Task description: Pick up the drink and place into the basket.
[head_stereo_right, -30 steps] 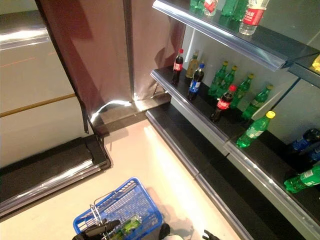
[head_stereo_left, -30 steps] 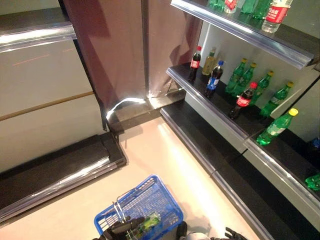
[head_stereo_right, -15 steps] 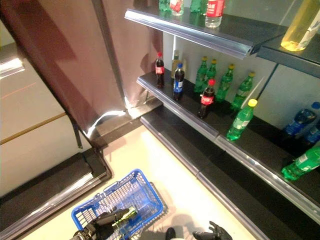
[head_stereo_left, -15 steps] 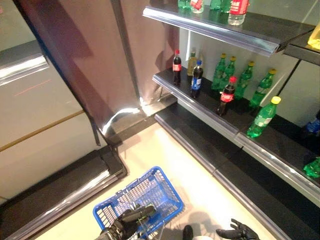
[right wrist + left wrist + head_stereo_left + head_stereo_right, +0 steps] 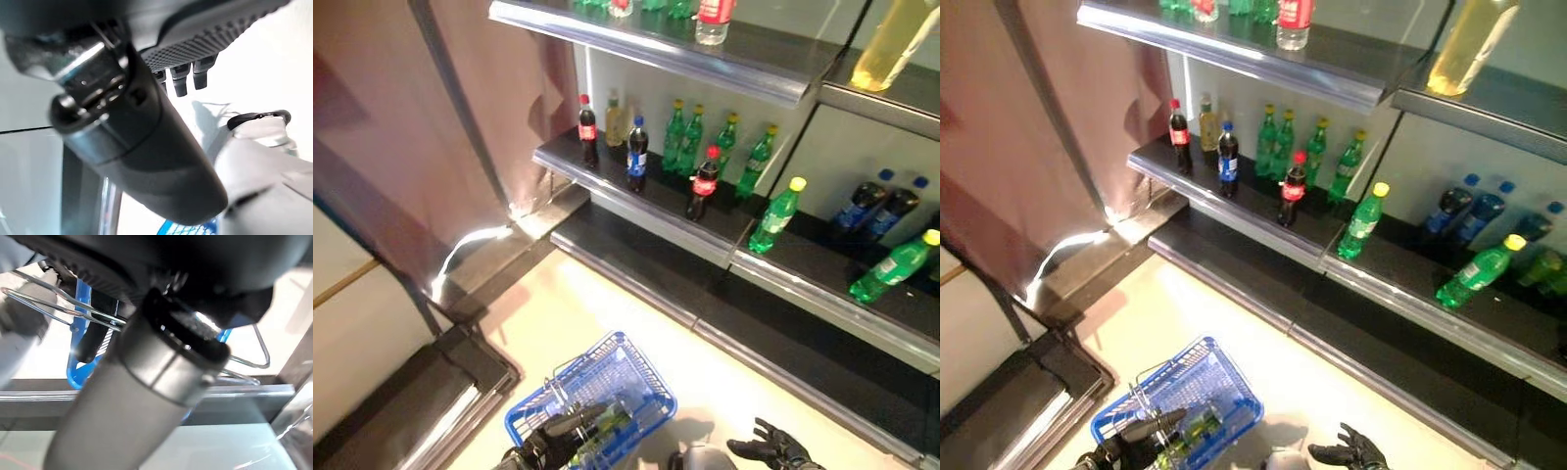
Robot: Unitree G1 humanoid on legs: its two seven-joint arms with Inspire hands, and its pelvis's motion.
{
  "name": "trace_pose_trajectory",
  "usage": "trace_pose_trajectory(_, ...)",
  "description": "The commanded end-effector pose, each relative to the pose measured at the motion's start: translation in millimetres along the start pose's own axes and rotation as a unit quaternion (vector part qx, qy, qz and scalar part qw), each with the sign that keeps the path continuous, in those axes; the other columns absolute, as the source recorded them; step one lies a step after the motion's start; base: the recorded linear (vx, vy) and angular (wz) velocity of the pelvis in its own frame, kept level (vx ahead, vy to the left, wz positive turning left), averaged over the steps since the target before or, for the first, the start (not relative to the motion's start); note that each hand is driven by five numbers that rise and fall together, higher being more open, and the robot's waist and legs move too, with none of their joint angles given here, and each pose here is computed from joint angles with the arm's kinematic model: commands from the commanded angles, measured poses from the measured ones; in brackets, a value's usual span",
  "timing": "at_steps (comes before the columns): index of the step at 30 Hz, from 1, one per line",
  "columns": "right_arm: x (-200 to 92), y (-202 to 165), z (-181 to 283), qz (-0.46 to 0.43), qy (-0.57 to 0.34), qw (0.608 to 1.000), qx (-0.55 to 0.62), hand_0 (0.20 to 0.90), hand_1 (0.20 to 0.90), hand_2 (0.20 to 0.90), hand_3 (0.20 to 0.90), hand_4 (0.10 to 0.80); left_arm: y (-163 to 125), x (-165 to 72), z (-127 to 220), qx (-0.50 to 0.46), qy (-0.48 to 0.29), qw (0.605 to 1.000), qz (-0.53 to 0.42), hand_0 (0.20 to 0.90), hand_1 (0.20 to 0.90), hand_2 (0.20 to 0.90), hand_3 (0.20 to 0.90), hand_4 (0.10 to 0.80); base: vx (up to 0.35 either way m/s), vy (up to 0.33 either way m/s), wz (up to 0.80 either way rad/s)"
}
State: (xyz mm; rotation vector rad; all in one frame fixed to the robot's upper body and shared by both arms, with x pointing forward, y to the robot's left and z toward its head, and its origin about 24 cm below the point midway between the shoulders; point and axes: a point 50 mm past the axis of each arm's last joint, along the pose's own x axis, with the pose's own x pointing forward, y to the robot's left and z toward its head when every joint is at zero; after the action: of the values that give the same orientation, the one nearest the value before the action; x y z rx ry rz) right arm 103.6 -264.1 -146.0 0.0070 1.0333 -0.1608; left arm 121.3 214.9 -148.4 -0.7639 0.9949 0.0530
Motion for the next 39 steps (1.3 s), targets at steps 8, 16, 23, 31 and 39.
trace_pose_trajectory(8,1,-7,12,-0.008,-0.029,0.999,0.009,0.9,0.9,0.9,0.9,0.8,3,-10,39,0.023,-0.072,0.996,-0.051,0.3,0.3,0.3,0.2,0.1,0.141,-0.229,-0.11)
trace_pose_trajectory(16,1,-6,6,-0.011,0.0,1.0,-0.018,0.9,0.9,0.9,0.9,0.8,9,-15,33,0.006,-0.071,0.996,-0.049,0.3,0.3,0.3,0.2,0.1,0.145,-0.276,0.01)
trace_pose_trajectory(23,-4,-22,0,-0.045,0.003,0.999,0.009,0.9,0.9,0.9,0.9,0.8,1,-9,22,0.021,-0.043,0.997,-0.065,0.3,0.3,0.3,0.2,0.1,0.098,-0.094,0.06)
trace_pose_trajectory(31,-1,-12,3,-0.024,-0.007,1.0,-0.005,0.9,0.9,0.9,0.9,0.8,-8,-5,23,0.023,-0.05,0.995,-0.088,0.3,0.3,0.3,0.2,0.1,0.087,0.086,0.12)
trace_pose_trajectory(39,-3,-22,11,-0.05,-0.028,0.998,0.02,0.9,0.9,0.9,0.9,0.8,-25,5,29,0.053,-0.029,0.992,-0.108,0.3,0.3,0.3,0.2,0.1,0.047,0.28,0.19)
